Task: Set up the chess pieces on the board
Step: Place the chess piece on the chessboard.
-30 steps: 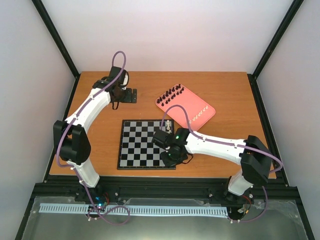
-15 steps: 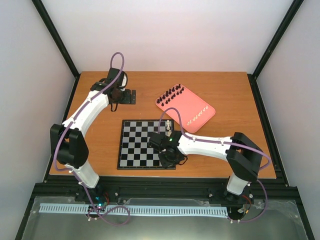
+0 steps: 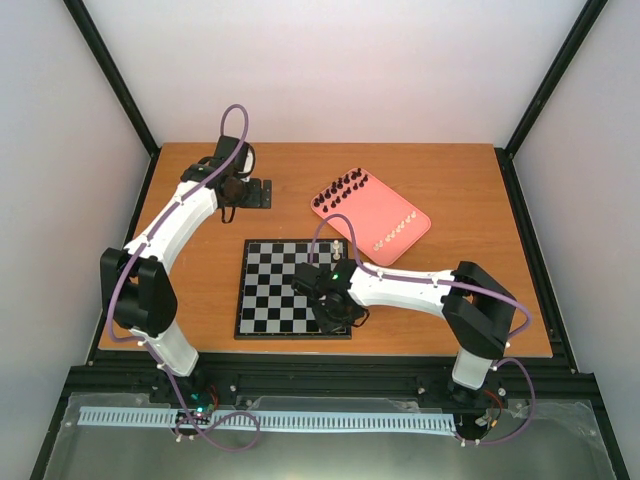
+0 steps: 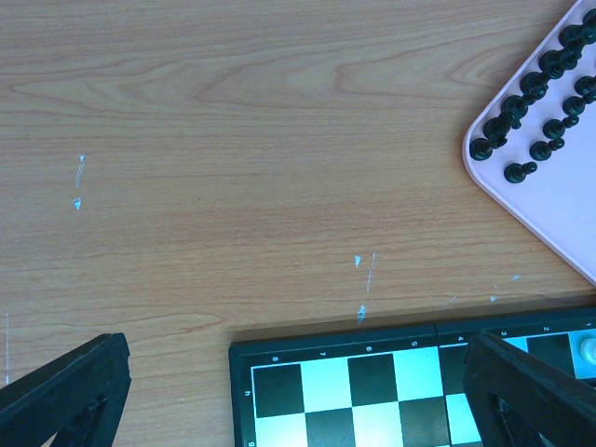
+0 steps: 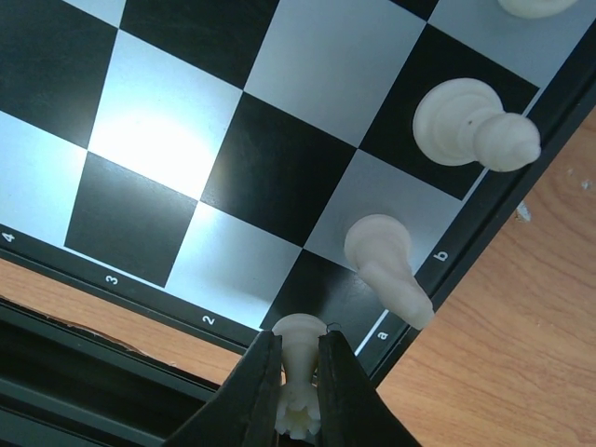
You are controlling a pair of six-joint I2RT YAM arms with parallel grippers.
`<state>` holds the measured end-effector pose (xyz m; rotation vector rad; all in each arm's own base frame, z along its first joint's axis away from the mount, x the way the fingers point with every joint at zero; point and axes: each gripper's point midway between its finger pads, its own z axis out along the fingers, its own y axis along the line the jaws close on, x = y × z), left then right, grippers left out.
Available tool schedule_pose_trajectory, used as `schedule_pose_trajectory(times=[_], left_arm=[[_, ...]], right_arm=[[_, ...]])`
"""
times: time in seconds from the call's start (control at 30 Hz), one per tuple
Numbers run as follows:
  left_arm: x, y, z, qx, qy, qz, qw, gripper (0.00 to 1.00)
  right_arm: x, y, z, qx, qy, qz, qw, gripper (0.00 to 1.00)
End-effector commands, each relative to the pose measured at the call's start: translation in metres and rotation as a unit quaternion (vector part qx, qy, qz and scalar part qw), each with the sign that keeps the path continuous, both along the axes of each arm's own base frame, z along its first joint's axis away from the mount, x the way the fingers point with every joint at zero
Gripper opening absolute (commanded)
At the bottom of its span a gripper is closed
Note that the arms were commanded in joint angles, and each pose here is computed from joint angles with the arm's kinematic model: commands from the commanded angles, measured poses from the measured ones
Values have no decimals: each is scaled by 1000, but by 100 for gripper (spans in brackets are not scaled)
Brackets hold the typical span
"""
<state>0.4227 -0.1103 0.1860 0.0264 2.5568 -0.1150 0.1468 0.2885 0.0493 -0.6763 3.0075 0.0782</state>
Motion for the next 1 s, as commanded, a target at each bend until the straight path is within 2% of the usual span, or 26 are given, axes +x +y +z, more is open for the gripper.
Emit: schedule_pose_trajectory(times=[0.0, 0.73, 0.87, 0.97], left_arm=[[2, 1, 10, -1, -17, 5, 1000, 100], [1, 1, 8, -1, -15, 4, 1000, 100], [2, 1, 7, 0, -15, 5, 1000, 100], [2, 1, 5, -1, -13, 4, 1000, 100]], right_arm=[[3, 1, 3, -1, 2, 4, 1000, 8], [6, -7, -13, -21, 12, 6, 1000, 9], [6, -9, -15, -25, 13, 5, 1000, 12], [7, -8, -16, -24, 14, 8, 1000, 20]])
